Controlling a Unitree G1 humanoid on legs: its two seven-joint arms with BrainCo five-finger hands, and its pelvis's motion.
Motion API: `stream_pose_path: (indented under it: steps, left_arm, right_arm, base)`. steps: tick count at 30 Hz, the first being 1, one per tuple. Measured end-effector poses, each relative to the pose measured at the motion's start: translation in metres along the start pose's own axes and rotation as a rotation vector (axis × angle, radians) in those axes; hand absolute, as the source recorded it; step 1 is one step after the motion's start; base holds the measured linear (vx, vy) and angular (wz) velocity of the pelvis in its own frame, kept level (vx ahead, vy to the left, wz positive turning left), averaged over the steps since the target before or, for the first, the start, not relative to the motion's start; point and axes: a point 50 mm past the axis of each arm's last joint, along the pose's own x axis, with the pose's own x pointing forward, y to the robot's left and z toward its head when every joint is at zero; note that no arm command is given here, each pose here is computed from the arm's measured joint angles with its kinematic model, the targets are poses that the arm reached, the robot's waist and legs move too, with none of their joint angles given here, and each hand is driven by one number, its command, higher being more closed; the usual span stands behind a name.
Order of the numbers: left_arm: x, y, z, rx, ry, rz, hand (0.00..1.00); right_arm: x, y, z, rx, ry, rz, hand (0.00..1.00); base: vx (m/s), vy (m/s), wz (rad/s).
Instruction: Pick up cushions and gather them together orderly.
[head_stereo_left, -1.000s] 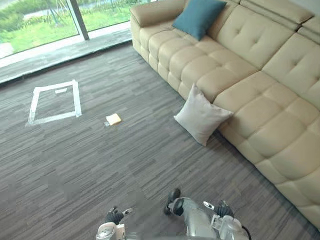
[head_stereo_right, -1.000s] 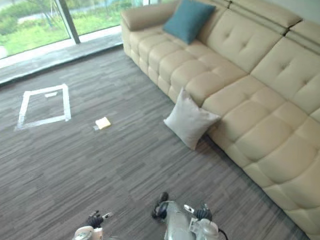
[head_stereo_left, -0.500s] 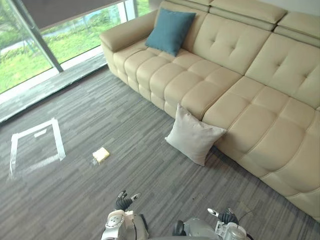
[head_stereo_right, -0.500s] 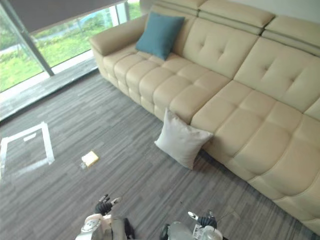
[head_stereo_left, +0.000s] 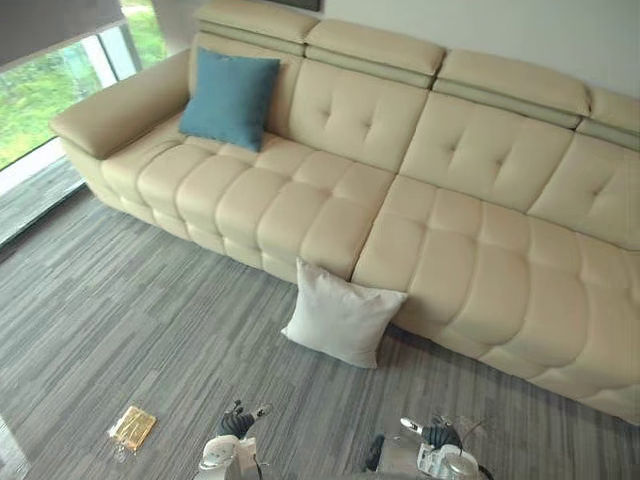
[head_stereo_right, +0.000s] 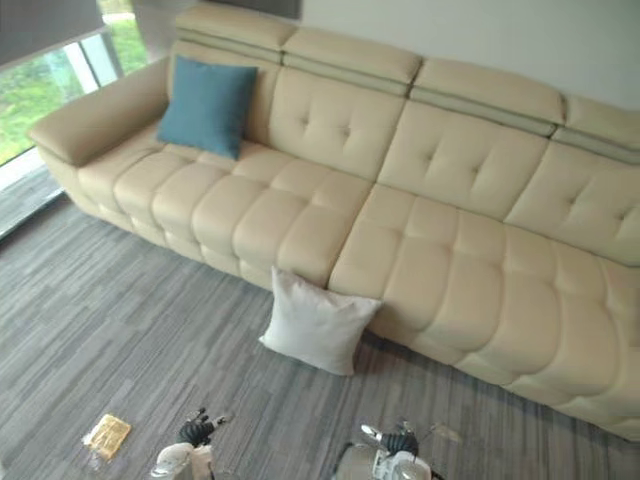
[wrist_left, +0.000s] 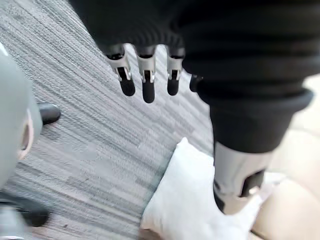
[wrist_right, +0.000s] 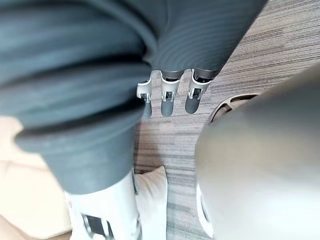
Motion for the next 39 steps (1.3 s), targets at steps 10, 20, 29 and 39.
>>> stream_pose_path:
  steps: [10, 20, 29, 39]
  left_arm:
    - [0.001, -0.022, 0.006, 0.039, -0.016, -0.059, 0.00]
    - [-0.001, -0.024, 0.015, -0.044, -0.077, -0.040, 0.00]
    - [-0.002, -0.029, 0.008, -0.017, -0.050, -0.060, 0.00]
    - [-0.002, -0.029, 0.007, -0.042, -0.044, -0.045, 0.00]
  right_arm:
    - [0.000, -0.032, -0.005, -0.016, 0.021, -0.083, 0.00]
    - [-0.005, -0.016, -0.015, 0.006, 0.039, -0.063, 0.00]
    - [-0.008, -0.009, -0.022, 0.017, 0.057, -0.044, 0.00]
    - [-0.007, -0.013, -0.020, 0.009, 0.055, -0.059, 0.00]
  base:
    - [0.20, -0.168, 0.00]
    - [0.11, 0.117, -0.47]
    - [0.12, 0.062, -0.16]
    - [-0.03, -0.023, 0.03]
